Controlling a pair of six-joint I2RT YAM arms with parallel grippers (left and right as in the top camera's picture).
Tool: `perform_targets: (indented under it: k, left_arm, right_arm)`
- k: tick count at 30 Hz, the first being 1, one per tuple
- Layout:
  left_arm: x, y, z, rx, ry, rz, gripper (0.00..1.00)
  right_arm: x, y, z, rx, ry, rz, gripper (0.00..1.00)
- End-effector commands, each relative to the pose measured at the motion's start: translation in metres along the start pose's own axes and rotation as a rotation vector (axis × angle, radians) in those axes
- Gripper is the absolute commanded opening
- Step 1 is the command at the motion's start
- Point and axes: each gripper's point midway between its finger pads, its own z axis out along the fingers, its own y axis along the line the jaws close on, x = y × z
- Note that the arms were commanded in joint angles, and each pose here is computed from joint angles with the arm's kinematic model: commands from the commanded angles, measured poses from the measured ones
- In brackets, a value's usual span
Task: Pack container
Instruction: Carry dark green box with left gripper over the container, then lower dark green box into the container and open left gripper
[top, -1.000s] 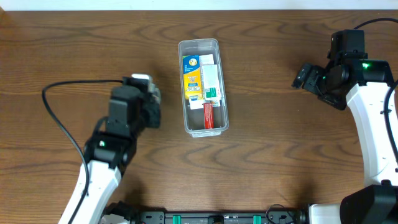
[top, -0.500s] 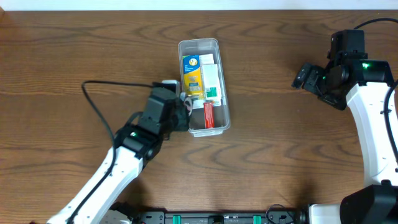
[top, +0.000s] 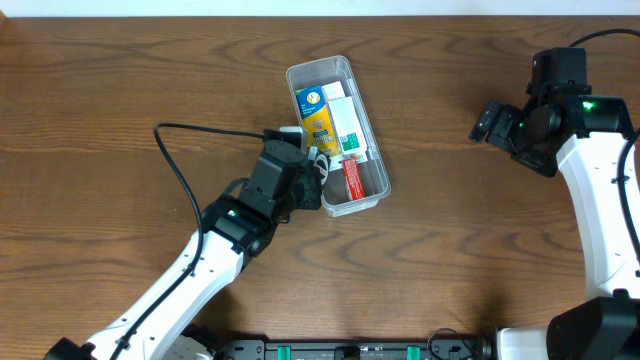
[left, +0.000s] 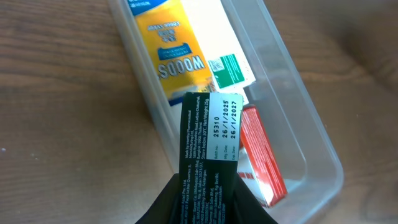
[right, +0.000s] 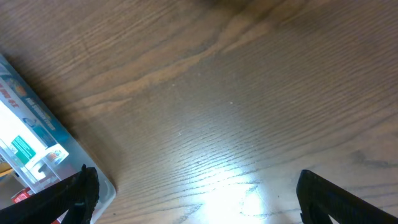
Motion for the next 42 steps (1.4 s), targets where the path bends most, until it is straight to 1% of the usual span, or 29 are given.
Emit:
perform_targets:
  k: [1,2,6,9,20,21,22,23,26,29,31,33,39,42]
  left_arm:
    - [-0.011,-0.014,-0.016,0.045,-0.042,-0.002,0.15]
    - [-0.015,-0.016,-0.021,0.054,-0.058,-0.002,0.13]
    - [-0.024,-0.022,-0.038,0.081,-0.104,-0.009,0.15]
    - [-0.025,-0.024,-0.042,0.091,-0.114,-0.018,0.14]
    - [-0.007,-0.024,-0.01,0.04,-0.047,-0.09,0.14]
    - [-0.006,-0.025,-0.008,0.04,-0.044,-0.089,0.17]
    - [-0.005,-0.025,-0.005,0.04,-0.041,-0.088,0.22]
    - [-0.005,-0.026,-0.003,0.039,-0.04,-0.091,0.25]
    - [-0.006,-0.026,-0.001,0.042,-0.043,-0.095,0.28]
    - [-0.012,-0.03,-0.003,0.058,-0.066,-0.095,0.38]
    - [-0.016,-0.033,-0.005,0.07,-0.084,-0.095,0.41]
    - [-0.02,-0.035,-0.008,0.081,-0.099,-0.095,0.44]
    - [-0.032,-0.038,-0.023,0.094,-0.156,-0.076,0.44]
    - [-0.04,-0.036,-0.036,0.082,-0.201,-0.021,0.44]
  right_arm:
    - [-0.002,-0.001,-0.003,-0.003,-0.01,0.013,0.99]
    - [-0.002,-0.001,-0.003,-0.003,-0.01,0.013,0.99]
    - [-0.002,-0.001,-0.003,-0.003,-0.01,0.013,0.99]
    - [-0.002,-0.001,-0.003,-0.003,-0.01,0.013,0.99]
    - [-0.002,-0.001,-0.003,-0.003,-0.01,0.013,0.99]
    - [-0.002,-0.001,-0.003,-0.003,-0.01,0.013,0.99]
    - [-0.002,-0.001,-0.003,-0.003,-0.01,0.013,0.99]
    - [-0.002,-0.001,-0.003,-0.003,-0.01,0.013,0.99]
    - [-0.002,-0.001,-0.003,-0.003,-0.01,0.013,0.99]
    - [-0.002,-0.001,-0.003,-0.004,-0.01,0.013,0.99]
    - [-0.002,-0.001,-0.003,-0.004,-0.01,0.013,0.99]
    - [-0.002,-0.001,-0.003,-0.003,-0.01,0.013,0.99]
    - [-0.002,-0.001,-0.003,-0.004,-0.01,0.013,0.99]
    - [-0.002,-0.001,-0.003,-0.003,-0.01,0.013,0.99]
